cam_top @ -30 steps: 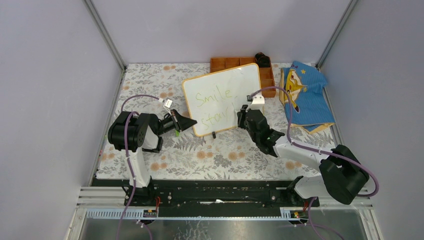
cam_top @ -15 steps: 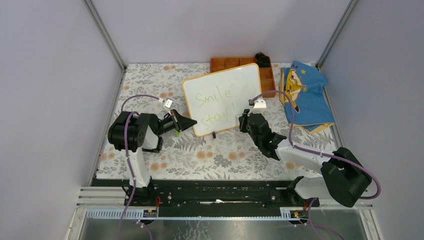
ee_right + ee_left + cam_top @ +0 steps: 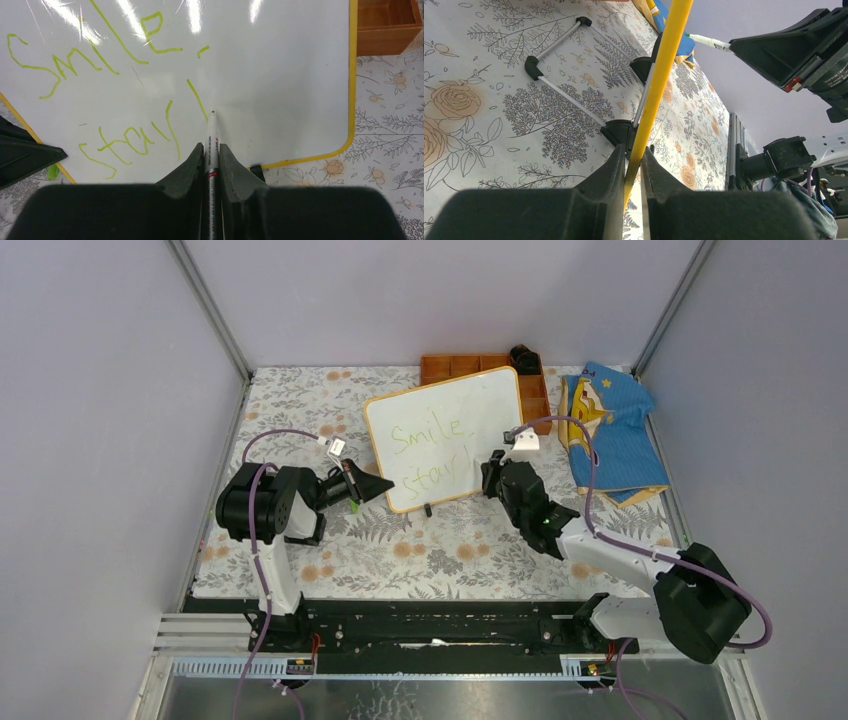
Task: Write a sentence on the whiteboard
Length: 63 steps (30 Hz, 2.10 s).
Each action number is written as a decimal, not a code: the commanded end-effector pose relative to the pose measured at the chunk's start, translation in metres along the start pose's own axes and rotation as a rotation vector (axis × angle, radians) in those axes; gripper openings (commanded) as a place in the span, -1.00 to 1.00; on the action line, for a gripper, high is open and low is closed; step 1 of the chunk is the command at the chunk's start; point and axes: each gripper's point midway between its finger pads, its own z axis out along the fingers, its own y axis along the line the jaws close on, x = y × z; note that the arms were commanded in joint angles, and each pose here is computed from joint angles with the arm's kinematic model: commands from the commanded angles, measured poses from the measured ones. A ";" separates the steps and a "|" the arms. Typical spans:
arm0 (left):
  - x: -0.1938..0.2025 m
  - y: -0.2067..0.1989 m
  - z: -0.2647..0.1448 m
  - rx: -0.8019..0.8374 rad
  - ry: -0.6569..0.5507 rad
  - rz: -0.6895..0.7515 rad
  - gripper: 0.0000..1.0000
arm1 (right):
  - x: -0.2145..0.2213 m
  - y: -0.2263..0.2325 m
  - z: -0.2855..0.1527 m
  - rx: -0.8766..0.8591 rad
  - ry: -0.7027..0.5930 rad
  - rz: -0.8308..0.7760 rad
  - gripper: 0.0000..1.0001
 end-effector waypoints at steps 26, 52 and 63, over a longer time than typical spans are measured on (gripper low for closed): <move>0.012 0.015 -0.001 -0.072 0.027 -0.057 -1.00 | -0.010 0.027 0.022 -0.070 0.014 0.006 -1.00; 0.012 0.015 -0.001 -0.073 0.028 -0.059 -1.00 | -0.001 -0.015 0.016 0.109 0.033 0.003 -1.00; 0.012 0.015 -0.001 -0.073 0.028 -0.057 -1.00 | -0.025 -0.006 0.000 0.019 -0.059 0.043 -1.00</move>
